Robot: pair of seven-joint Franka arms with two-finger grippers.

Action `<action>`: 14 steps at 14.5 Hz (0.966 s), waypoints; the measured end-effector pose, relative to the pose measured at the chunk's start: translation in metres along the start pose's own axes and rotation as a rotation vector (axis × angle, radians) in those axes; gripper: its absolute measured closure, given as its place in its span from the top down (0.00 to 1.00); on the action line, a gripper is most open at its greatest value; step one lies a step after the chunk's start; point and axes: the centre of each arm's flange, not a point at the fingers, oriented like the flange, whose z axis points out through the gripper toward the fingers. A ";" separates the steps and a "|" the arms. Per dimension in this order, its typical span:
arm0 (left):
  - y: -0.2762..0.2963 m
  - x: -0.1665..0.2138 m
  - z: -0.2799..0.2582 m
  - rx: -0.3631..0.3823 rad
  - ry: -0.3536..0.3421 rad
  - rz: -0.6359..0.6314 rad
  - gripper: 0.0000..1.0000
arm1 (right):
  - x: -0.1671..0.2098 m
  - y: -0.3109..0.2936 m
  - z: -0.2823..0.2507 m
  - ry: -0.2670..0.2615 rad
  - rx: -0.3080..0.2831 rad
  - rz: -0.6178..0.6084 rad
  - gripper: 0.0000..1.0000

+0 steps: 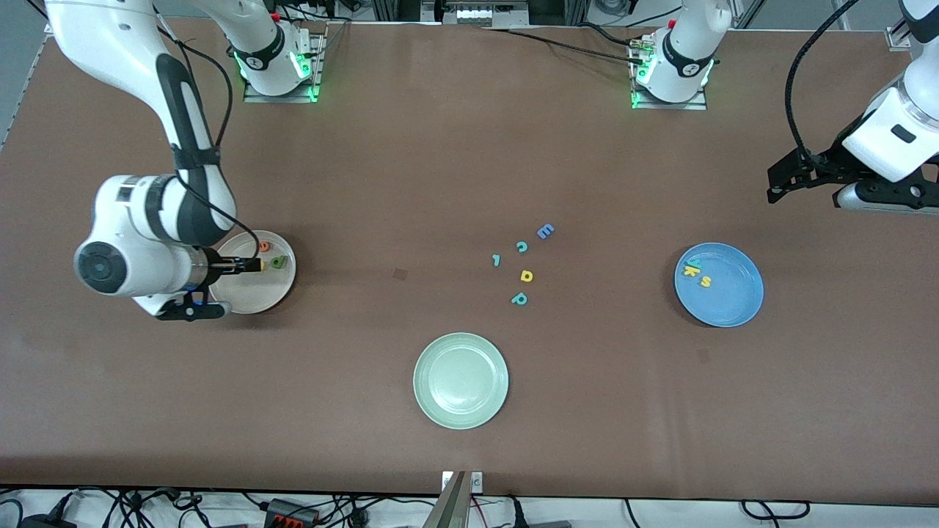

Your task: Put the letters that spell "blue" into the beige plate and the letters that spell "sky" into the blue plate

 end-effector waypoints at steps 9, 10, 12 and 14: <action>0.000 0.000 0.000 0.000 0.001 0.001 1.00 | -0.011 0.038 -0.146 0.168 0.009 0.052 1.00; 0.001 0.000 0.000 0.000 0.001 0.001 1.00 | -0.020 0.050 -0.168 0.197 0.019 0.068 1.00; 0.001 0.000 -0.001 0.000 0.001 0.002 1.00 | -0.045 0.078 -0.209 0.246 0.048 0.098 1.00; 0.001 0.000 -0.001 0.000 0.001 0.002 1.00 | -0.070 0.101 -0.239 0.274 0.081 0.114 1.00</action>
